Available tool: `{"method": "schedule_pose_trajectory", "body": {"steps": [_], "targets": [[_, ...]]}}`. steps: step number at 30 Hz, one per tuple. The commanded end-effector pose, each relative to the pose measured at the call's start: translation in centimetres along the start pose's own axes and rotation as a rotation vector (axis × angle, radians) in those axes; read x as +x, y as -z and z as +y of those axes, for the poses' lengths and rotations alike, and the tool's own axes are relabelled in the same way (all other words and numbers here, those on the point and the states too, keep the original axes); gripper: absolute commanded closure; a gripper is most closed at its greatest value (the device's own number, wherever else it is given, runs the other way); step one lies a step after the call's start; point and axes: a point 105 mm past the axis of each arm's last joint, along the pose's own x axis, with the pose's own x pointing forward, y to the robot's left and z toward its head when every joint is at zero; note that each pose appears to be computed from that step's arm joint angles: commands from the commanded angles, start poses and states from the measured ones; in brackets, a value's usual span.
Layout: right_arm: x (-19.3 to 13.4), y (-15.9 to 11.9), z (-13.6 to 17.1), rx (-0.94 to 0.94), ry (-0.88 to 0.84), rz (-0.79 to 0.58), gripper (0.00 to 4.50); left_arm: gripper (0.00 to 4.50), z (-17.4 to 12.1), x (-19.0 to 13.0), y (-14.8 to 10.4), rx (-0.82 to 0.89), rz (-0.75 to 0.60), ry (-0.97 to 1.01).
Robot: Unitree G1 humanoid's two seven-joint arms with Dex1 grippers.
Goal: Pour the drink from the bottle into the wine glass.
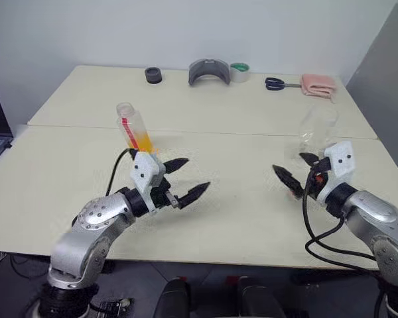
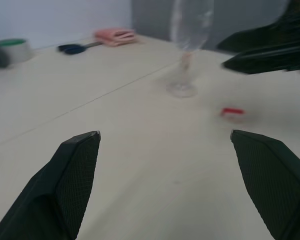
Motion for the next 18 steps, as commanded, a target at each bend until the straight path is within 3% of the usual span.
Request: {"method": "schedule_pose_trajectory", "body": {"steps": [1, 7, 18], "targets": [[0.5, 0.6, -2.1, 0.031, 0.119, -0.023, 0.00, 0.01, -1.9, 0.2, -1.2, 0.011, -0.022, 0.143], [2.1, 2.4, -4.1, 0.056, 0.201, -0.019, 0.00, 0.01, -1.3, 0.5, -1.1, 0.043, -0.024, 0.157], [6.1, 2.4, -7.0, 0.074, 0.268, -0.061, 0.00, 0.01, -1.4, 0.5, -0.7, 0.042, -0.034, 0.162]]}}
